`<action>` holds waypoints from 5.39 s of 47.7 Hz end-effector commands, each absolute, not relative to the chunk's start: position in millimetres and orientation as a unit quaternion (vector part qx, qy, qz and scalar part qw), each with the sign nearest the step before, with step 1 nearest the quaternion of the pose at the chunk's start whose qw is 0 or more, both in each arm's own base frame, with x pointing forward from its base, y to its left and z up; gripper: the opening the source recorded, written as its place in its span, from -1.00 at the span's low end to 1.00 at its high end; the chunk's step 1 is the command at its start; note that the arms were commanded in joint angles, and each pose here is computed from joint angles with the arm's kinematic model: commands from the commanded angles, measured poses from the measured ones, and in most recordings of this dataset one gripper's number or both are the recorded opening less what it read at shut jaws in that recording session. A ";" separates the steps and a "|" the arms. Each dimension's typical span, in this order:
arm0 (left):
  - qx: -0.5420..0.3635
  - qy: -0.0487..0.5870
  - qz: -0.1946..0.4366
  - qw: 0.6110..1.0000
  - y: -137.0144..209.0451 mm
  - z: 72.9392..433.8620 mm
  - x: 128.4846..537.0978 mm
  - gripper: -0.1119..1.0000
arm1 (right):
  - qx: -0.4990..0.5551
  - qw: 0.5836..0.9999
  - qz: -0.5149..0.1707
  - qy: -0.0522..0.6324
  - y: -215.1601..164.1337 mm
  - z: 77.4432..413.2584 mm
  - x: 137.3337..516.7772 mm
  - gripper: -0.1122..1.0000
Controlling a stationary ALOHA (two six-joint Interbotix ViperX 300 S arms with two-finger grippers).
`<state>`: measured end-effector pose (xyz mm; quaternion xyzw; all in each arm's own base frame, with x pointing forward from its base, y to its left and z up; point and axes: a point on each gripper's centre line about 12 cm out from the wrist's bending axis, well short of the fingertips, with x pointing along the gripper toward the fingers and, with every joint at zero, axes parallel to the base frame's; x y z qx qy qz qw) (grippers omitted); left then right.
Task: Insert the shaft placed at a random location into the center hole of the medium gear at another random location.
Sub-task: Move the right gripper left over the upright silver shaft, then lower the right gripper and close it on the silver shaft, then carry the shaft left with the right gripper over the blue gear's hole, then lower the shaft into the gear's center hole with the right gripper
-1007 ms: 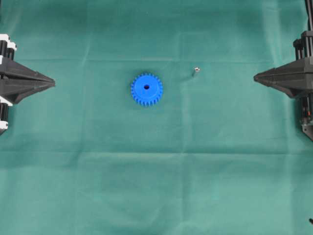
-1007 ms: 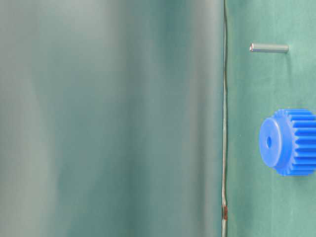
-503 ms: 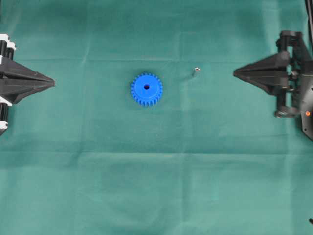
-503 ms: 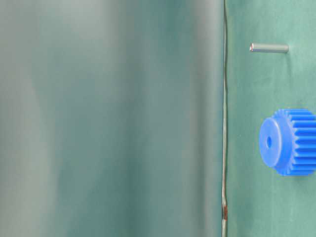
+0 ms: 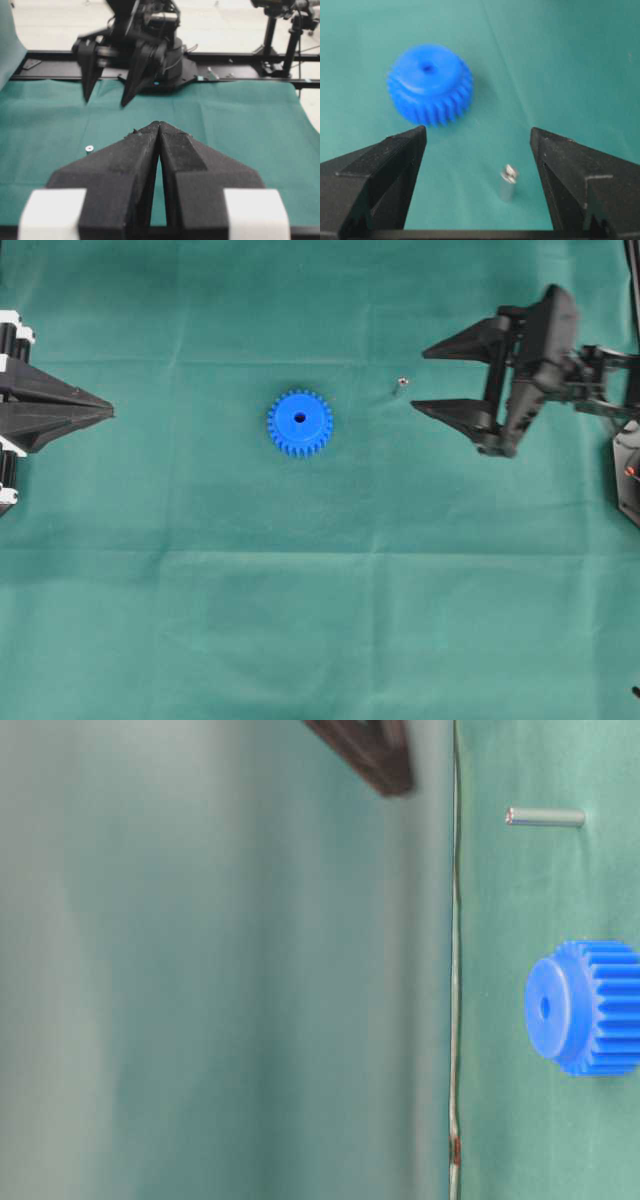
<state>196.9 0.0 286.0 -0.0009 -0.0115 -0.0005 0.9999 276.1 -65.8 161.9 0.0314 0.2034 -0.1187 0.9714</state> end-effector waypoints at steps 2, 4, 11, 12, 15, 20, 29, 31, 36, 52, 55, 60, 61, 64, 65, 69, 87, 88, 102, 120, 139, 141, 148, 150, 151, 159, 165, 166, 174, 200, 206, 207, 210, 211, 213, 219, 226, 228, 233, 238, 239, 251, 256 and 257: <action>-0.001 -0.020 -0.001 1.000 -0.3 293.9 199.9 -0.80 | 0.030 0.971 -0.132 0.197 -77.0 155.3 288.7 0.77; -0.001 -0.020 -0.001 1.000 -0.3 293.9 199.9 -0.80 | 0.031 0.969 -0.135 0.204 -80.1 147.9 291.4 0.77; -0.002 -0.018 -0.001 1.000 0.0 292.9 200.3 -0.80 | 0.035 0.963 -0.142 0.226 -86.1 129.2 297.0 0.77; -0.002 -0.018 -0.001 1.000 -0.3 292.6 200.6 -0.80 | 0.036 0.962 -0.142 0.230 -86.7 126.4 297.4 0.77; -0.002 -0.017 -0.001 1.000 0.0 292.4 200.6 -0.80 | 0.037 0.960 -0.143 0.237 -87.8 119.8 299.3 0.77; -0.002 -0.016 -0.001 1.000 -0.3 292.1 200.8 -0.80 | 0.038 0.958 -0.143 0.245 -88.5 112.5 301.7 0.77; -0.003 -0.016 -0.001 1.000 0.0 292.1 200.8 -0.80 | 0.039 0.957 -0.143 0.248 -88.3 110.4 300.8 0.74; -0.005 -0.017 -0.001 1.000 -0.3 292.7 200.9 -0.80 | 0.039 0.957 -0.143 0.249 -88.1 110.1 300.3 0.71; -0.006 -0.015 -0.001 1.000 -0.3 291.7 200.8 -0.80 | 0.039 0.957 -0.143 0.249 -88.2 110.1 300.3 0.64; -0.005 -0.014 -0.001 1.000 0.0 291.5 200.8 -0.80 | 0.040 0.957 -0.144 0.249 -88.4 110.3 300.6 -0.56; -0.005 -0.015 -0.001 1.000 0.0 292.2 200.9 -0.80 | 0.040 0.957 -0.144 0.249 -88.4 110.3 300.6 -0.57; -0.006 -0.013 -0.001 1.000 -0.3 291.4 200.8 -0.80 | 0.040 0.957 -0.144 0.249 -88.4 110.3 300.6 -0.57; -0.006 -0.012 -0.001 1.000 -0.3 291.2 200.8 -0.80 | 0.040 0.957 -0.144 0.249 -88.5 110.5 301.0 -0.57; -0.006 -0.011 -0.001 1.000 -0.3 291.0 200.8 -0.80 | 0.040 0.957 -0.144 0.248 -88.5 111.0 301.1 -0.57; -0.006 -0.012 -0.001 1.000 -0.3 291.6 200.9 -0.80 | 0.040 0.957 -0.144 0.247 -88.6 111.7 301.5 -0.57; -0.005 -0.011 -0.001 1.000 0.0 291.4 200.9 -0.80 | 0.040 0.959 -0.144 0.241 -88.8 117.0 302.2 -0.57; -0.005 -0.014 -0.001 1.000 0.0 292.6 200.8 -0.80 | 0.039 0.963 -0.141 0.228 -86.4 178.3 296.8 -0.57; -0.006 -0.014 -0.001 1.000 -0.3 292.6 200.8 -0.80 | 0.039 0.963 -0.141 0.227 -86.2 180.4 296.0 -0.57; -0.005 -0.012 -0.001 1.000 0.0 291.6 200.9 -0.80 | 0.042 0.964 -0.139 0.223 -84.0 184.3 295.3 -0.57; -0.005 -0.011 -0.001 1.000 0.0 291.4 200.9 -0.80 | 0.039 0.971 -0.109 0.208 -72.5 188.7 338.0 -0.57; -0.006 -0.011 -0.001 1.000 -0.3 291.4 200.9 -0.80 | 0.031 0.977 -0.077 0.199 -57.4 190.8 393.3 -0.57; -0.005 -0.011 -0.001 1.000 0.0 290.8 200.9 -0.80 | 0.030 0.977 -0.074 0.199 -55.4 190.7 396.6 -0.57; -0.005 -0.011 -0.001 1.000 0.0 291.4 200.9 -0.80 | 0.029 0.977 -0.070 0.197 -53.3 190.0 403.9 -0.57; -0.005 -0.012 -0.001 1.000 0.0 291.6 200.9 -0.80 | 0.029 0.978 -0.070 0.197 -52.9 190.2 405.7 -0.57; -0.005 -0.011 -0.001 1.000 0.0 291.4 200.9 -0.80 | 0.029 0.977 -0.069 0.197 -52.3 189.9 406.1 -0.57; -0.006 -0.012 -0.001 1.000 -0.3 291.6 200.9 -0.80 | 0.029 0.978 -0.066 0.196 -50.4 189.6 411.4 -0.57; -0.005 -0.011 -0.001 1.000 0.0 290.8 200.9 -0.80 | 0.028 0.978 -0.065 0.197 -50.0 187.7 413.9 -0.57; -0.006 -0.011 -0.001 1.000 -0.3 291.4 200.9 -0.80 | 0.028 0.978 -0.065 0.197 -50.1 187.6 414.4 -0.57; -0.005 -0.011 -0.001 1.000 0.0 290.8 200.9 -0.80 | 0.029 0.976 -0.065 0.203 -50.5 179.9 417.9 -0.57; -0.006 -0.008 -0.001 1.000 -0.3 290.7 201.0 -0.80 | 0.032 0.972 -0.067 0.221 -51.4 156.3 422.5 -0.57; -0.005 -0.008 -0.001 1.000 0.0 290.7 201.0 -0.80 | 0.032 0.973 -0.067 0.218 -51.4 157.1 422.4 -0.57; -0.005 -0.008 -0.001 1.000 0.0 290.7 201.0 -0.80 | 0.032 0.973 -0.068 0.218 -52.1 157.6 422.7 -0.57; -0.006 -0.008 -0.001 1.000 -0.3 290.7 201.0 -0.80 | 0.032 0.974 -0.070 0.215 -54.0 159.6 422.3 -0.57; -0.005 -0.008 -0.001 1.000 0.0 290.7 201.0 -0.80 | 0.032 0.974 -0.071 0.214 -54.6 160.9 422.1 -0.57; -0.005 -0.008 -0.001 1.000 0.0 290.7 201.0 -0.80 | 0.032 0.974 -0.071 0.211 -55.2 163.5 421.8 -0.57; -0.005 -0.005 -0.001 1.000 0.0 290.0 201.0 -0.80 | 0.029 0.976 -0.071 0.202 -55.0 171.5 420.6 -0.57; -0.005 -0.005 -0.001 1.000 0.0 289.8 201.0 -0.80 | 0.029 0.977 -0.071 0.200 -54.9 173.7 419.5 -0.57; -0.005 -0.005 -0.001 1.000 0.0 289.8 201.0 -0.80 | 0.029 0.977 -0.071 0.200 -54.8 173.2 419.2 -0.57; -0.005 -0.005 -0.001 1.000 0.0 289.8 201.0 -0.80 | 0.030 0.977 -0.070 0.200 -54.2 173.2 419.3 -0.57; -0.005 -0.005 -0.001 1.000 0.0 289.8 201.0 -0.80 | 0.030 0.977 -0.069 0.202 -53.4 172.2 418.6 -0.57; -0.005 -0.005 -0.001 1.000 0.0 289.8 201.0 -0.80 | 0.030 0.976 -0.070 0.202 -53.5 172.2 418.6 -0.57; -0.005 -0.005 -0.001 1.000 -0.3 289.8 201.0 -0.80 | 0.032 0.976 -0.069 0.206 -52.0 166.5 416.4 -0.57; -0.005 -0.005 -0.001 1.000 0.0 289.8 201.0 -0.80 | 0.032 0.975 -0.068 0.207 -50.9 162.0 417.6 -0.57; -0.005 -0.005 -0.001 1.000 0.0 289.8 201.0 -0.80 | 0.032 0.976 -0.068 0.206 -51.0 161.6 418.3 -0.57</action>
